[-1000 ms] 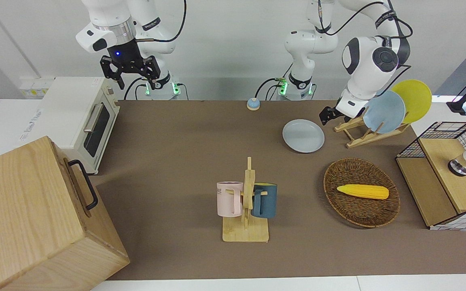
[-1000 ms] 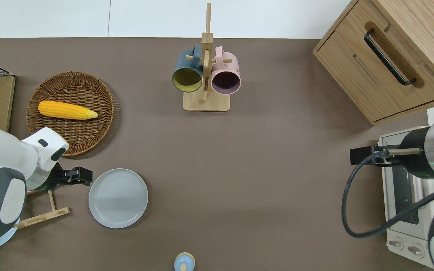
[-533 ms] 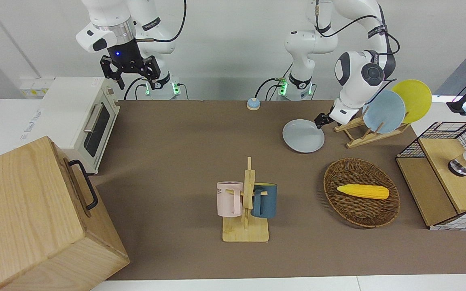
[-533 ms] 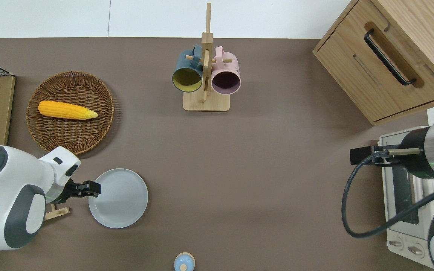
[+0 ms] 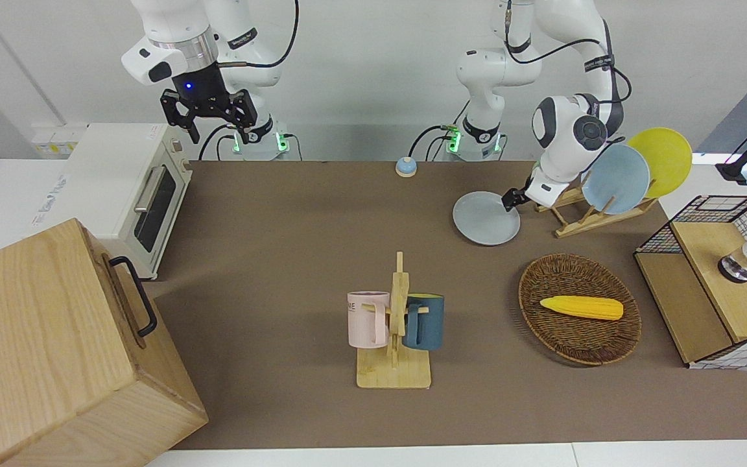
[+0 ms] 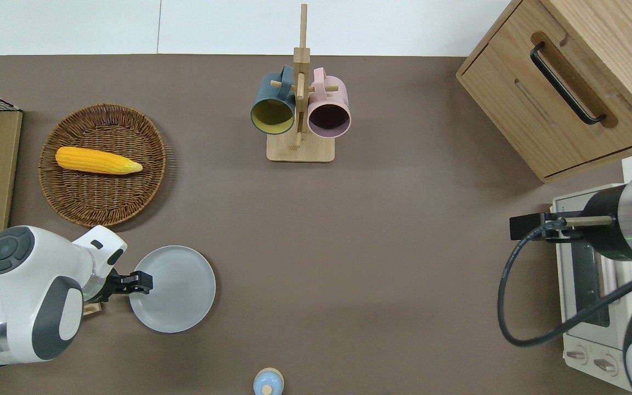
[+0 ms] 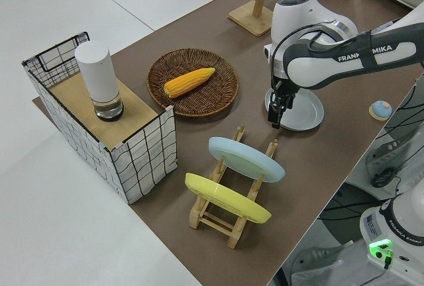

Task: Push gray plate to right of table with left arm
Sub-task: 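Lower the left gripper against the gray plate's edge nearest the basket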

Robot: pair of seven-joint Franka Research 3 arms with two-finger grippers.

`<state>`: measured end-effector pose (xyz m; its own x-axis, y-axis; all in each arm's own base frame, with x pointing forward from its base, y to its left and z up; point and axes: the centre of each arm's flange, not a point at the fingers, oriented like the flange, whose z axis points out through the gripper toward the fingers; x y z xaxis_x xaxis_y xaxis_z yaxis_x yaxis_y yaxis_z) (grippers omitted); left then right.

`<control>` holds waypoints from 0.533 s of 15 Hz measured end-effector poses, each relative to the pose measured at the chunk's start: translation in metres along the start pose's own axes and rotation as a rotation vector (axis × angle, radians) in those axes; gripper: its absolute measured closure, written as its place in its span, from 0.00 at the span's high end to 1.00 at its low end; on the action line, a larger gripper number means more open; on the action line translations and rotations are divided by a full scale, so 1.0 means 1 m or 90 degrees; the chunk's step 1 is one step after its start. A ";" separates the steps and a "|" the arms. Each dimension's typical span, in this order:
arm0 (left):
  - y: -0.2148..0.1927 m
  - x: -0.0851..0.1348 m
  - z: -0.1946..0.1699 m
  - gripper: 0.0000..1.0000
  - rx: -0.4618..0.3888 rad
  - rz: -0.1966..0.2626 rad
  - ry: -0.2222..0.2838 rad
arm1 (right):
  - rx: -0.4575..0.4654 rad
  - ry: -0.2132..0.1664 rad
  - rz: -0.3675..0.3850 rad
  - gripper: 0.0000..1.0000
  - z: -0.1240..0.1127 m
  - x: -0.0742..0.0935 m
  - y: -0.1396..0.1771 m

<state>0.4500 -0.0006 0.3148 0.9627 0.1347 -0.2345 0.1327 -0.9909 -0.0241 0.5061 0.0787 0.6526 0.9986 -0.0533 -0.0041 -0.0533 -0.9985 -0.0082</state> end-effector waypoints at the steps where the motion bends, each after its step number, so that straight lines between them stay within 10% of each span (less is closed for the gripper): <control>1: 0.001 0.001 0.011 0.91 0.000 0.004 0.001 | 0.000 0.000 0.000 1.00 0.000 0.000 0.000; 4: 0.000 0.002 0.027 0.83 0.001 0.025 -0.006 | 0.000 0.000 0.000 1.00 0.000 0.000 0.000; 8: 0.004 0.002 0.021 0.37 -0.005 0.037 0.003 | 0.000 0.000 0.000 1.00 0.000 0.000 0.000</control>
<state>0.4477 -0.0041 0.2934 0.9699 0.0772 -0.2311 0.0787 -0.9969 -0.0027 0.5061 0.0787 0.6526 0.9986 -0.0533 -0.0041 -0.0533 -0.9985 -0.0082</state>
